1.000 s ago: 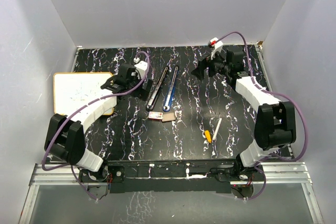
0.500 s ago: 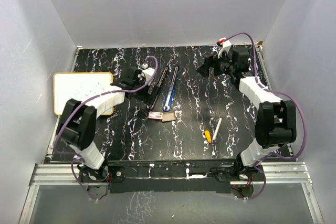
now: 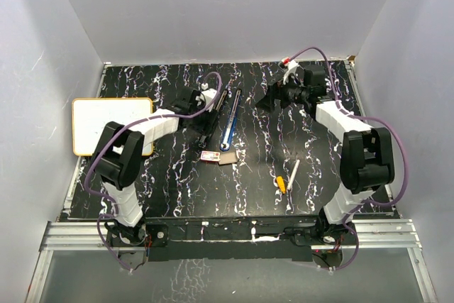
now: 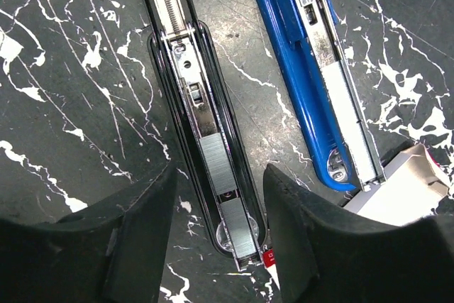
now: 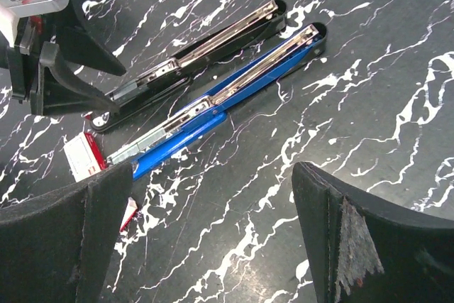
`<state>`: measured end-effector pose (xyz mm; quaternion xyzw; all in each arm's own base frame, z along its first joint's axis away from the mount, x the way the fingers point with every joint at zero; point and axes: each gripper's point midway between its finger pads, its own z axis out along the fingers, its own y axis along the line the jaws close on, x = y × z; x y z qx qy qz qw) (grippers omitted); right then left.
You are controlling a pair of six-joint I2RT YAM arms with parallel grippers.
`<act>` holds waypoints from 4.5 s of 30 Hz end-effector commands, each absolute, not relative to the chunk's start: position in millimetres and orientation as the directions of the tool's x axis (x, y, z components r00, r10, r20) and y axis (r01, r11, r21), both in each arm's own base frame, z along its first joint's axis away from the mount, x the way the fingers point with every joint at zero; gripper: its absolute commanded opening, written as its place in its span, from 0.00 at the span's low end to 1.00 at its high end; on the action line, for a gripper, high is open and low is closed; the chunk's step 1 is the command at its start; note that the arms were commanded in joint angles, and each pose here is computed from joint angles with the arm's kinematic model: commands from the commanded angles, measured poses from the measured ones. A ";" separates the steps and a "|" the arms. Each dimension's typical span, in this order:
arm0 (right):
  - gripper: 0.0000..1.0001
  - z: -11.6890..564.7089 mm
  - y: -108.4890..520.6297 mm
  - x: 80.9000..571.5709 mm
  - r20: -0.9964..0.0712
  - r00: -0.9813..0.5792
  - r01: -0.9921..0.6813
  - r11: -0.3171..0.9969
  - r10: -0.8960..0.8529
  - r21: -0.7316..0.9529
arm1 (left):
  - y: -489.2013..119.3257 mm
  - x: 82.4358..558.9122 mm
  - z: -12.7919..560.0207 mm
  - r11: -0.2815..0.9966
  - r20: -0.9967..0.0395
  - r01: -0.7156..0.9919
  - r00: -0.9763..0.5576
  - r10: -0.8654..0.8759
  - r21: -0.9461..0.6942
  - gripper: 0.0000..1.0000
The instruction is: Load the staples into the stapler
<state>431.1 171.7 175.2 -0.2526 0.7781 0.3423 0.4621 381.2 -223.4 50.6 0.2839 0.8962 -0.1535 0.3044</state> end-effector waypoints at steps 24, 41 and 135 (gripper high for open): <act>0.92 169.6 312.7 459.1 -0.871 -0.481 -0.802 0.451 -0.098 0.392 | -170.9 353.8 48.7 0.806 -0.631 0.587 -0.595 0.498 0.083 0.00; 0.94 89.9 347.6 507.0 -0.784 -0.609 -0.701 0.541 -0.116 0.465 | -154.7 317.6 44.7 0.799 -0.650 0.601 -0.603 0.464 0.013 0.00; 0.71 132.7 325.7 418.9 -0.884 -0.333 -0.936 0.227 -0.329 0.268 | -220.3 370.3 113.8 0.688 -0.859 0.722 -0.400 0.319 -0.081 0.90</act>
